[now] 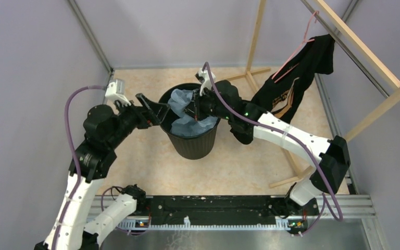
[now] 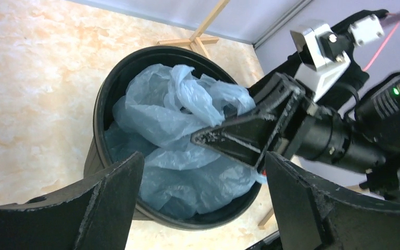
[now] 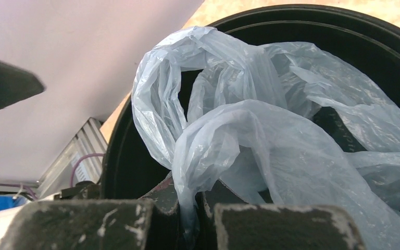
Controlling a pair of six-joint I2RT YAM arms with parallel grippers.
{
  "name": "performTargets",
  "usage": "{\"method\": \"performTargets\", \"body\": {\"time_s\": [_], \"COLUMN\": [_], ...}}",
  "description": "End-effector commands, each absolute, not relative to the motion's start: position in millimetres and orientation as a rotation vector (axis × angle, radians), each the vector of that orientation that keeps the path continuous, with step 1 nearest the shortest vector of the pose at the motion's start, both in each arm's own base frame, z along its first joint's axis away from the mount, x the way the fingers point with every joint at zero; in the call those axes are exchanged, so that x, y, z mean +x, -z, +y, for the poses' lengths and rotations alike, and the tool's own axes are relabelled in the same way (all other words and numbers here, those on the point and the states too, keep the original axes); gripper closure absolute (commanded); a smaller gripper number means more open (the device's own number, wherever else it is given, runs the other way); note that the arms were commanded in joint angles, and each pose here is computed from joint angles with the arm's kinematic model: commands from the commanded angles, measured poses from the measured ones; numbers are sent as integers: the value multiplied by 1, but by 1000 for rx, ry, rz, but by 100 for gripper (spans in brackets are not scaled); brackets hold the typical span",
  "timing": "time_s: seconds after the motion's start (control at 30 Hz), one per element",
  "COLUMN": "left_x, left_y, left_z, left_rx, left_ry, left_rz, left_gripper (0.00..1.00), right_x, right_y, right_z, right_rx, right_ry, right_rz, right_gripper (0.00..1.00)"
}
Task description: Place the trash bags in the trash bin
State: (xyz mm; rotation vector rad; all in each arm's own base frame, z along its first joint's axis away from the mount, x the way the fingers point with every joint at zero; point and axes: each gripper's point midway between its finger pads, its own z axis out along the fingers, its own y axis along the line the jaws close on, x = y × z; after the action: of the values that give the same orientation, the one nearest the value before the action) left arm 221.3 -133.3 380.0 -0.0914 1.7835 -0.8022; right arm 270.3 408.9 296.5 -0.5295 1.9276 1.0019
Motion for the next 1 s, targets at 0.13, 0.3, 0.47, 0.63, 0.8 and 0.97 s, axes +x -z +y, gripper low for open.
{"method": "performTargets", "body": {"time_s": [0.13, 0.3, 0.47, 0.63, 0.8, 0.97], "left_x": [269, 285, 296, 296, 294, 289], "left_y": [-389, -377, -361, -349, -335, -347], "left_z": [-163, -180, -182, -190, -196, -180], "left_rx": [-138, -91, -66, -26, -14, -15], "left_ry": [887, 936, 862, 851, 858, 787], "left_rz": [1851, 1869, 1940, 1958, 1986, 1917], "left_gripper": [15, 21, 35, 43, 58, 74], "right_x": [259, 256, 255, 255, 256, 252], "right_y": [-321, -318, -322, -328, -327, -317], "right_z": [411, 411, 403, 400, 401, 392], "right_rx": [-504, -518, -512, -517, -529, -620], "right_ry": [-1131, -1133, -1112, -1099, -1094, -1012], "right_rz": [1855, 1867, 1853, 1833, 1833, 1860], "right_gripper": [100, 100, 100, 98, 94, 75]}}
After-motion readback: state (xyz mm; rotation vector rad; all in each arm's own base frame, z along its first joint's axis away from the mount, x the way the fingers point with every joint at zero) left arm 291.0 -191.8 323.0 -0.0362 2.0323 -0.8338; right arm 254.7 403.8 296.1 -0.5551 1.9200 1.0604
